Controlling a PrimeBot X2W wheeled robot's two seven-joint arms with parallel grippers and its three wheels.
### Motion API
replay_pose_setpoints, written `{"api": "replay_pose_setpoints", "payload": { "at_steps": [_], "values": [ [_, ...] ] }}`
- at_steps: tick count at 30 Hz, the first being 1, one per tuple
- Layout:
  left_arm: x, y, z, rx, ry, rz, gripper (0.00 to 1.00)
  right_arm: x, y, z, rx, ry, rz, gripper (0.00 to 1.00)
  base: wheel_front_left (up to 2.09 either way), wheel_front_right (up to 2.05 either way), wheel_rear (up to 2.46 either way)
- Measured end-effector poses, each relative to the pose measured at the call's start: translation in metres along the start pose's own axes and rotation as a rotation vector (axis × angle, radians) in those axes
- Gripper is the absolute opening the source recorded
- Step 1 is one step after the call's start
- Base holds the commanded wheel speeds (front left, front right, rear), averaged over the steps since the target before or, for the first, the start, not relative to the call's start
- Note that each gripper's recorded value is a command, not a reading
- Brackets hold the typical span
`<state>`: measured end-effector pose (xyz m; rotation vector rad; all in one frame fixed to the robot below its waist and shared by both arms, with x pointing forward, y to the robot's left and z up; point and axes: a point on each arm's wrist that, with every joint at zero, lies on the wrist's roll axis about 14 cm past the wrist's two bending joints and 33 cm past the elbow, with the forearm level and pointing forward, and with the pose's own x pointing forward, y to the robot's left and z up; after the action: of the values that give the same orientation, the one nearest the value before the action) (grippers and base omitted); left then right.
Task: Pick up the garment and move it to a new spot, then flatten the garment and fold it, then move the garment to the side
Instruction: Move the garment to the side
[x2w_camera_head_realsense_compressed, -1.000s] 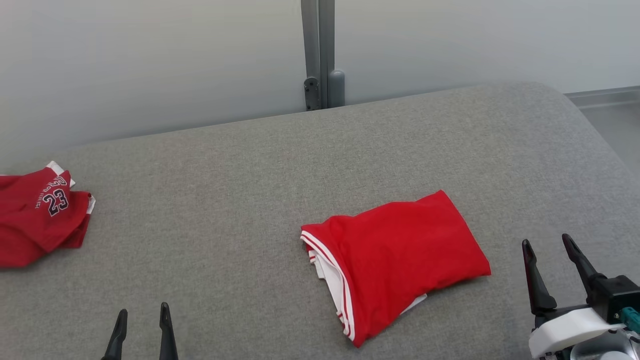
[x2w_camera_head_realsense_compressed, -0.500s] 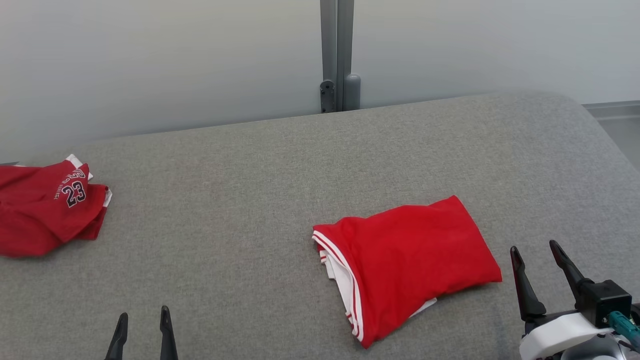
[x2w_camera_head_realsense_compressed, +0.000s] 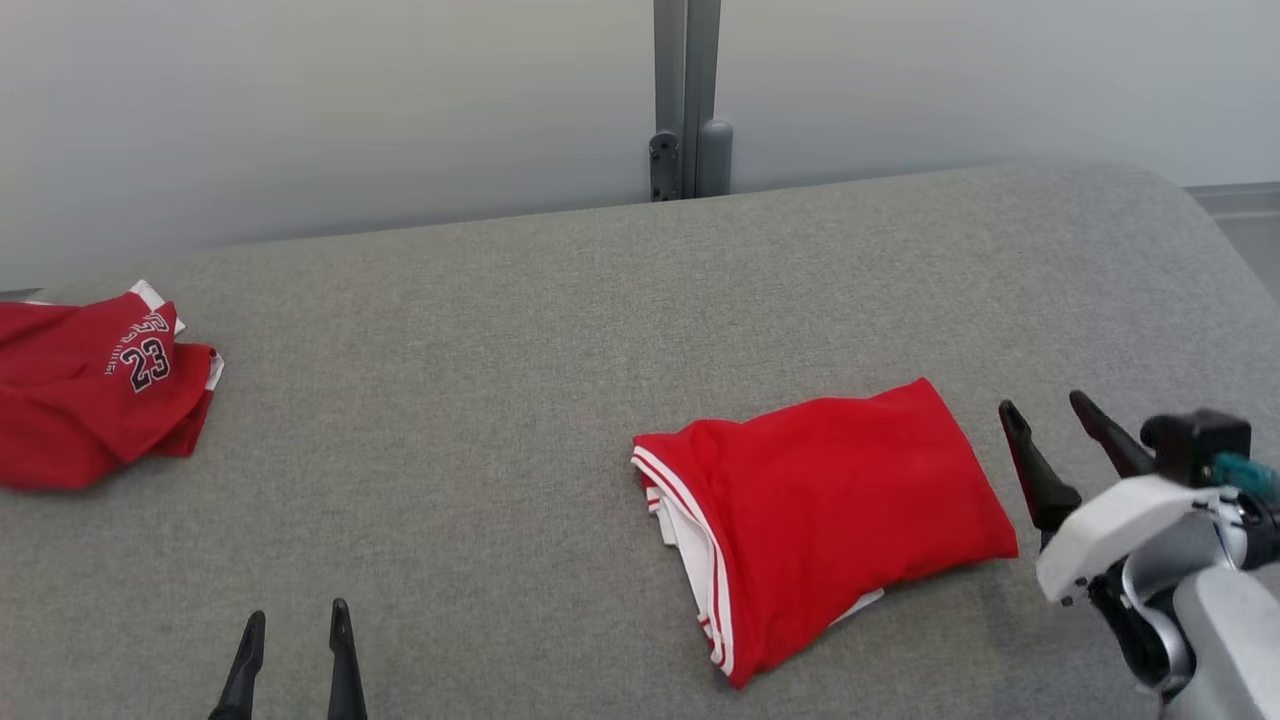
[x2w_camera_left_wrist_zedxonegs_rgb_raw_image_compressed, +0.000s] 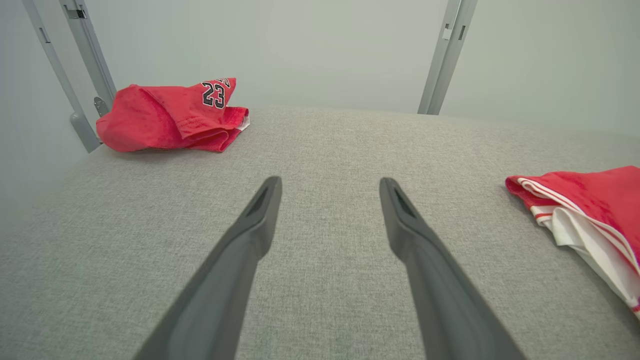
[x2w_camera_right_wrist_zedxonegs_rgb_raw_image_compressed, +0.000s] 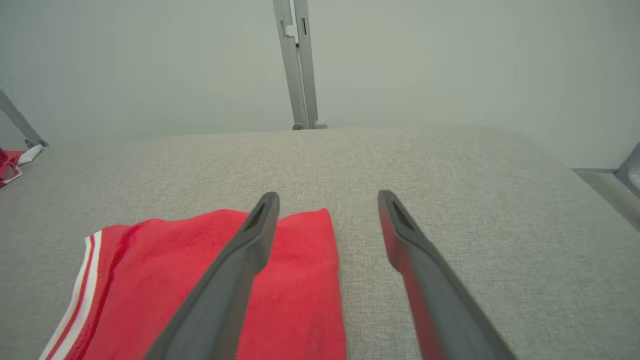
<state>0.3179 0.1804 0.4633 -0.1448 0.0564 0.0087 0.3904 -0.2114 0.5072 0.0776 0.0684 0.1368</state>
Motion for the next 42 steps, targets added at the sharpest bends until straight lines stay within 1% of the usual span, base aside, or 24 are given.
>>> {"api": "replay_pose_setpoints", "payload": {
  "at_steps": [1, 3, 5, 6, 8, 10, 12, 13, 15, 19, 20, 21, 24, 26, 28, 30, 32, 35, 38, 40, 42],
  "values": [
    [0.002, -0.002, 0.0, 0.004, 0.002, -0.006, 1.0, 0.008, -0.001, -0.003, 0.014, 0.055, 0.007, 1.0, 0.0, 0.0, 0.0],
    [0.01, -0.005, -0.001, 0.003, 0.005, -0.019, 1.0, 0.018, -0.003, -0.022, -0.002, 0.226, 0.037, 1.0, 0.0, 0.0, 0.0],
    [0.015, -0.007, -0.003, 0.006, 0.012, -0.024, 1.0, 0.021, -0.011, -0.043, 0.005, 0.366, 0.033, 1.0, 0.0, 0.0, 0.0],
    [0.017, -0.007, -0.004, 0.006, 0.016, -0.022, 1.0, 0.022, -0.015, -0.05, -0.004, 0.411, 0.033, 1.0, 0.0, 0.0, 0.0],
    [0.022, -0.005, -0.006, 0.005, 0.021, -0.015, 1.0, 0.031, -0.021, -0.057, -0.004, 0.466, 0.024, 1.0, 0.0, 0.0, 0.0],
    [0.025, -0.004, -0.009, 0.003, 0.03, -0.012, 1.0, 0.037, -0.02, -0.068, 0.012, 0.513, 0.028, 1.0, 0.0, 0.0, 0.0],
    [0.026, -0.003, -0.013, 0.001, 0.043, -0.006, 1.0, 0.04, -0.011, -0.087, 0.062, 0.571, 0.042, 1.0, 0.0, 0.0, 0.0],
    [0.025, -0.001, -0.015, 0.002, 0.051, 0.002, 1.0, 0.039, -0.006, -0.095, 0.061, 0.6, 0.054, 1.0, 0.0, 0.0, 0.0],
    [0.027, 0.004, -0.016, 0.004, 0.055, 0.023, 1.0, 0.041, 0.0, -0.109, 0.094, 0.644, 0.063, 1.0, 0.0, 0.0, 0.0],
    [0.028, 0.009, -0.019, 0.005, 0.064, 0.04, 1.0, 0.045, 0.008, -0.126, 0.124, 0.701, 0.081, 1.0, 0.0, 0.0, 0.0],
    [0.029, 0.01, -0.02, 0.006, 0.068, 0.045, 1.0, 0.049, 0.015, -0.126, 0.148, 0.699, 0.097, 0.43, 0.0, 0.0, 0.0],
    [0.03, 0.011, -0.02, 0.007, 0.068, 0.049, 1.0, 0.054, 0.02, -0.123, 0.167, 0.682, 0.112, 0.0, 0.0, 0.0, 0.0],
    [0.036, 0.01, -0.019, 0.009, 0.063, 0.046, 1.0, 0.063, 0.028, -0.116, 0.185, 0.653, 0.141, 0.0, 0.0, 0.0, 0.0],
    [0.042, 0.005, -0.019, 0.01, 0.059, 0.032, 1.0, 0.068, 0.02, -0.108, 0.182, 0.622, 0.132, 0.0, 0.0, 0.0, 0.0],
    [0.052, -0.003, -0.017, 0.012, 0.05, 0.002, 1.0, 0.078, 0.003, -0.092, 0.159, 0.566, 0.105, 0.0, 0.0, 0.0, 0.0],
    [0.063, -0.013, -0.017, 0.02, 0.044, -0.037, 1.0, 0.084, -0.022, -0.077, 0.133, 0.521, 0.056, 0.0, 0.0, 0.0, 0.0],
    [0.074, -0.021, -0.018, 0.034, 0.041, -0.069, 1.0, 0.083, -0.053, -0.071, 0.116, 0.506, -0.015, 0.0, 0.0, 0.0, 0.0],
    [0.093, -0.032, -0.022, 0.054, 0.038, -0.121, 1.0, 0.078, -0.109, -0.065, 0.093, 0.496, -0.151, 0.0, 0.0, 0.0, 0.0],
    [0.111, -0.047, -0.03, 0.072, 0.042, -0.188, 1.0, 0.078, -0.16, -0.047, 0.059, 0.44, -0.273, 0.0, 0.0, 0.0, 0.0],
    [0.12, -0.053, -0.036, 0.081, 0.047, -0.216, 1.0, 0.08, -0.188, -0.036, 0.03, 0.402, -0.343, 0.0, 0.0, 0.0, 0.0],
    [0.127, -0.058, -0.045, 0.083, 0.061, -0.238, 1.0, 0.085, -0.209, -0.033, 0.012, 0.386, -0.398, 0.0, 0.0, 0.0, 0.0]
  ]
}}
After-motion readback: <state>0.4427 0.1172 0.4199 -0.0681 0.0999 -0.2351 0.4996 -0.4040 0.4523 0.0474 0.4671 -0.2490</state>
